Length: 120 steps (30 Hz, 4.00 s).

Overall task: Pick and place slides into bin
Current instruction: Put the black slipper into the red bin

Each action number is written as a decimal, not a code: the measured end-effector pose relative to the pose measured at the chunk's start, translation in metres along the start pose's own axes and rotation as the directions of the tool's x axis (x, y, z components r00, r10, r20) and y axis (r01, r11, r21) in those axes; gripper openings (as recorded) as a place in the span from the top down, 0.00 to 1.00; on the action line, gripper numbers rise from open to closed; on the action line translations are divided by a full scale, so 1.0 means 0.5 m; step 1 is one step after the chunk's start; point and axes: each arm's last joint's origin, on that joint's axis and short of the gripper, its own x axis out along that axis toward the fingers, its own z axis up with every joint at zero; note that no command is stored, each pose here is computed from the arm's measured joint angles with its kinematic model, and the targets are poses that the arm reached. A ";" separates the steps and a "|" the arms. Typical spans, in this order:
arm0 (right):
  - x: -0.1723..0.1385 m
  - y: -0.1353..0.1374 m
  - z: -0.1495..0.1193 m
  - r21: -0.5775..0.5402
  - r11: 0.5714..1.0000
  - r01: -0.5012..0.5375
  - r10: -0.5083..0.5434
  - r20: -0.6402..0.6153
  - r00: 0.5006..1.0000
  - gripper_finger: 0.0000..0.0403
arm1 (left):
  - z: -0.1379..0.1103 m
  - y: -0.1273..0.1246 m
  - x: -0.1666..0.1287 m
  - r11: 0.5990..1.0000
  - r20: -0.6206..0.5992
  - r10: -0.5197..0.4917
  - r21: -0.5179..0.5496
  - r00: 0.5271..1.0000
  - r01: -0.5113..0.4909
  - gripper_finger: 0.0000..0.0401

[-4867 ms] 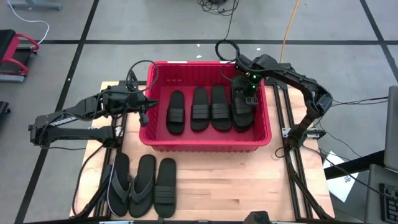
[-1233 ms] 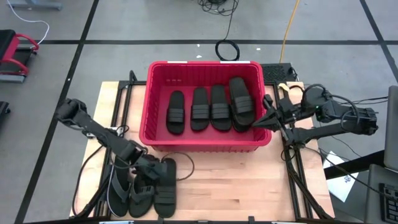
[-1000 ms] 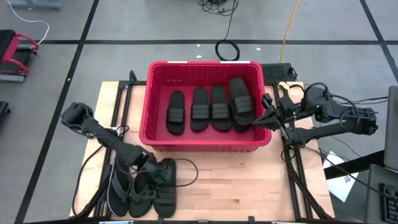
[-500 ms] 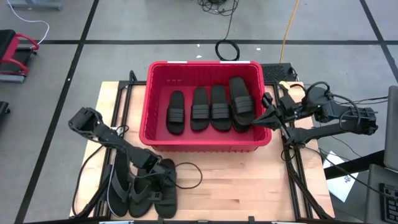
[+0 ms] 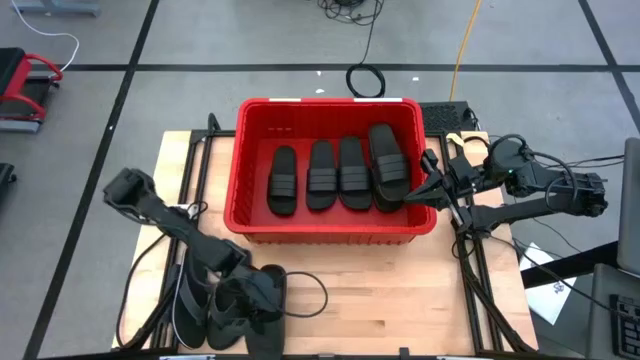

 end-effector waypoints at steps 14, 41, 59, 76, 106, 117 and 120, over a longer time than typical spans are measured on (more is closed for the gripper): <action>0.000 -0.001 -0.003 -0.149 0.989 0.004 -0.007 -0.015 1.000 1.00 | 0.117 -0.227 -0.295 0.840 0.442 0.345 0.248 0.828 -0.482 0.97; -0.007 -0.031 -0.015 -0.279 0.841 0.463 -0.488 -0.020 0.873 1.00 | 0.132 -0.003 -0.709 0.629 0.649 0.439 0.272 0.621 -0.728 1.00; -0.012 -0.041 -0.013 -0.137 0.783 0.607 -0.612 0.003 0.791 1.00 | 0.270 0.244 -0.783 0.688 0.527 0.316 0.446 0.789 -0.573 1.00; -0.016 -0.043 -0.028 -0.202 0.773 0.601 -0.623 -0.070 0.779 1.00 | 0.370 0.400 -0.604 0.738 0.246 0.366 0.511 0.897 -0.441 1.00; -0.035 -0.036 -0.027 -0.169 0.779 0.604 -0.621 -0.074 0.780 1.00 | 0.399 0.552 -0.552 0.605 0.247 0.604 0.477 0.757 -0.638 0.93; -0.035 -0.036 -0.027 -0.158 0.780 0.606 -0.621 -0.074 0.780 1.00 | 0.403 0.555 -0.556 0.592 0.267 0.620 0.459 0.738 -0.663 0.61; -0.035 -0.036 -0.027 -0.157 0.780 0.606 -0.621 -0.075 0.780 1.00 | 0.404 0.556 -0.558 0.580 0.271 0.635 0.452 0.724 -0.678 0.52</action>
